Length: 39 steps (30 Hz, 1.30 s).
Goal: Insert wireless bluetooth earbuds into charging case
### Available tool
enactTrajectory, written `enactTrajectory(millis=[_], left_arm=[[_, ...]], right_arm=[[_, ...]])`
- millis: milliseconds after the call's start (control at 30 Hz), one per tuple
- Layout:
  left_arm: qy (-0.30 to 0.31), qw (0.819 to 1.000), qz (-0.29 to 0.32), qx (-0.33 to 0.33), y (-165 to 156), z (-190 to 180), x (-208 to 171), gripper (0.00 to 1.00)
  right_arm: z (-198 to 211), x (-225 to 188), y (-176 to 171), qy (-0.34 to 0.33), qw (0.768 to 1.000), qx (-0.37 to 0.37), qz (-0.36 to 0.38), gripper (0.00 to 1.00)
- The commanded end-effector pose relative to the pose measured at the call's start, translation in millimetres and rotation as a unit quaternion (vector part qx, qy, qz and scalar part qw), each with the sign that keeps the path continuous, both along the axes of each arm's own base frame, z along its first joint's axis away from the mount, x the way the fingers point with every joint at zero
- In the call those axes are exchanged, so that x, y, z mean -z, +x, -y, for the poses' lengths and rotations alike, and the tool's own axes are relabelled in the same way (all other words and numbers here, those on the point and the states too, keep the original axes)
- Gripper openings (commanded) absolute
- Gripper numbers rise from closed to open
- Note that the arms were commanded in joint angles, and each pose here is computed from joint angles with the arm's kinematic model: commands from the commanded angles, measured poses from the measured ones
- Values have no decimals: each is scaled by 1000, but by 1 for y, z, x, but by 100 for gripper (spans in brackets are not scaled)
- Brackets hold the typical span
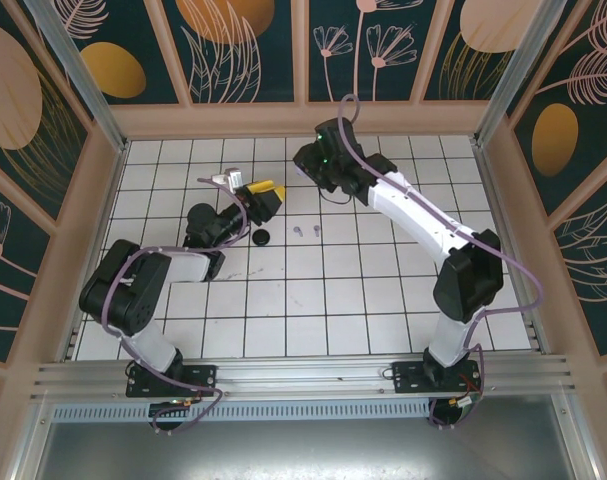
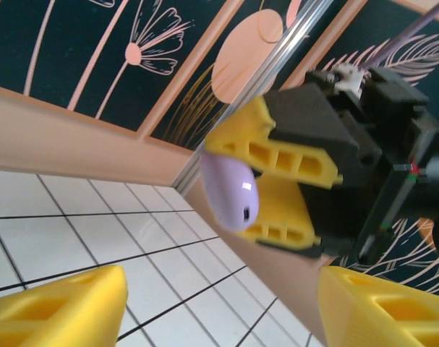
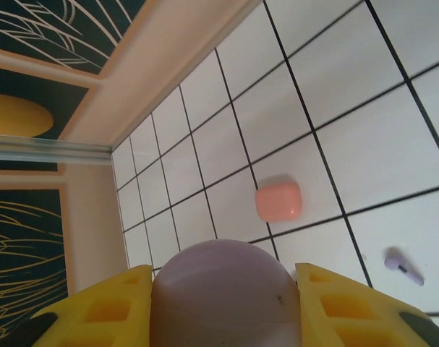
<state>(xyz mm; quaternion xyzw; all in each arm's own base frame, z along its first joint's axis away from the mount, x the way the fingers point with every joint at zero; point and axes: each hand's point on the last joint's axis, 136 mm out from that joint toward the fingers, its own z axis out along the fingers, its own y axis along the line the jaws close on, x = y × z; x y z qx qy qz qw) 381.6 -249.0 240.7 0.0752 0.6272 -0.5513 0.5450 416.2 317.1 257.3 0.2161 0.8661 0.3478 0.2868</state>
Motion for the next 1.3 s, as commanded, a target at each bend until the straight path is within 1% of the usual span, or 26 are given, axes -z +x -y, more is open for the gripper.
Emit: enactTrajectory(millis=[0,167,267,667,867,1267], left_arm=[[-45,997,54,28,-7,6,-30,64],[-61,996,57,45,-7,12,-29,59],[-67,995,60,49,-6,14,-30,57],[-78,993,66,62,-4,22,-34,53],[-81,993,65,56,-2,22,-34,52],[-87,992,70,54,3,23,-37,42]], right_arm=[[-2,-33,-7,40,998,37,30,20],[-8,-34,-11,40,998,44,33,19],[-13,-32,-11,39,998,41,30,19],[-25,-31,-14,40,998,30,30,18],[-28,-33,-17,42,998,24,30,18],[-35,-34,-24,50,998,13,30,17]])
